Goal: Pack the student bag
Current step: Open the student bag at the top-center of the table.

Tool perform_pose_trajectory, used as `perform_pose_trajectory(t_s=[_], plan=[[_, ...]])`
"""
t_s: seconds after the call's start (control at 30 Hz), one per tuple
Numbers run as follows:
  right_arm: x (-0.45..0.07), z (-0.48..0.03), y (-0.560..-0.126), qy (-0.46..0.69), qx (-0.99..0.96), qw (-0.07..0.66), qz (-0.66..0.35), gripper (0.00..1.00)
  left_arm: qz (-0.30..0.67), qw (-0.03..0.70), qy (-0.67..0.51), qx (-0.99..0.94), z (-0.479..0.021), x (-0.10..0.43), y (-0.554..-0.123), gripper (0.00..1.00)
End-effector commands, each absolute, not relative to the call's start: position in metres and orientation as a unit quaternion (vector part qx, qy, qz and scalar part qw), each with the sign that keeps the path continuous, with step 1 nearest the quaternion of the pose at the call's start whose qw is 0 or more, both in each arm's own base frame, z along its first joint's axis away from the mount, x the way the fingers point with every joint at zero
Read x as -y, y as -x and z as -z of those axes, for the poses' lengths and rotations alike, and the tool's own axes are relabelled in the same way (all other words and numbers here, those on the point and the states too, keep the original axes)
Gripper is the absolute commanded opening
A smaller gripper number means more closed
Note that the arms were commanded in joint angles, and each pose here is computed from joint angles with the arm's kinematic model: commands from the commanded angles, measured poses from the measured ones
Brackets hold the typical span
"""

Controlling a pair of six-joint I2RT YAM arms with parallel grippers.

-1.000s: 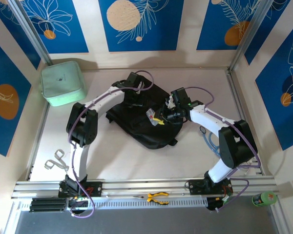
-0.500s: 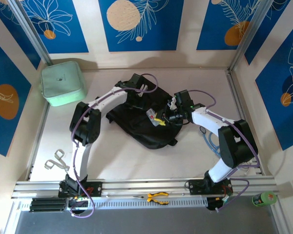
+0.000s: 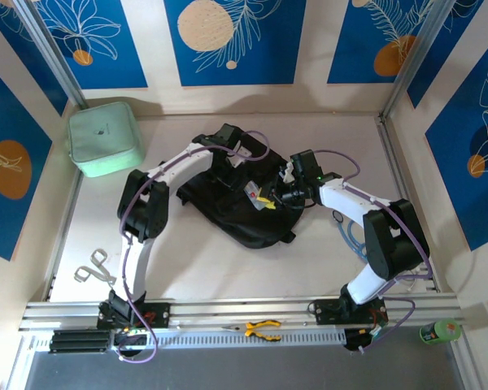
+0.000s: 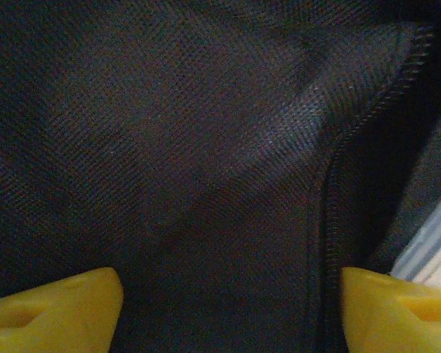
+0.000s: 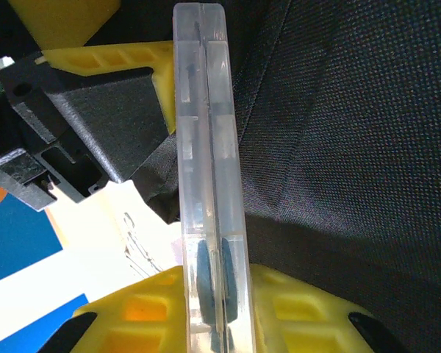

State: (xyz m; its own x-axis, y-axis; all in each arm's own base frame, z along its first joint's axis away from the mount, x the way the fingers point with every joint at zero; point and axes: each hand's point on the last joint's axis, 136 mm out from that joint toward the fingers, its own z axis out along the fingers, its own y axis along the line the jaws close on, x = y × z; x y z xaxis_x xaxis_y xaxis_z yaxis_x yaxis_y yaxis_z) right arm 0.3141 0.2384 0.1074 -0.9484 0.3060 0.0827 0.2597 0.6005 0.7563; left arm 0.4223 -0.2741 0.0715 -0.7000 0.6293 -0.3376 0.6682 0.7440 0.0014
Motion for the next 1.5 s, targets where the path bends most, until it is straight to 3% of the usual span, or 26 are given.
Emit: perform_pose_trajectory(t_s=[0.0, 0.23, 0.4, 0.67, 0.83, 1.07, 1.47], plan=[[-0.195, -0.04, -0.278, -0.269, -0.918, -0.054, -0.288, 0.09, -0.001, 0.083, -0.362, -0.928, -0.038, 0.242, -0.405, 0.75], [-0.195, -0.041, -0.279, -0.271, -0.917, -0.051, -0.289, 0.08, -0.022, 0.115, -0.339, -0.933, -0.052, 0.238, -0.415, 0.56], [-0.196, -0.041, -0.28, -0.27, -0.916, -0.048, -0.291, 0.08, 0.006, 0.17, -0.321, -0.932, -0.083, 0.249, -0.426, 0.41], [-0.197, -0.043, -0.282, -0.269, -0.916, -0.045, -0.295, 0.08, 0.035, 0.19, -0.314, -0.929, -0.095, 0.257, -0.424, 0.18], [-0.201, -0.048, -0.286, -0.256, -0.915, -0.035, -0.309, 0.09, 0.055, 0.191, -0.316, -0.928, -0.101, 0.261, -0.418, 0.13], [-0.224, -0.086, -0.303, -0.174, -0.898, 0.027, -0.403, 0.09, 0.102, 0.225, -0.316, -0.916, -0.135, 0.271, -0.409, 0.08], [-0.253, -0.144, -0.317, -0.09, -0.841, 0.085, -0.526, 0.1, 0.146, 0.276, -0.328, -0.892, -0.149, 0.278, -0.394, 0.07]])
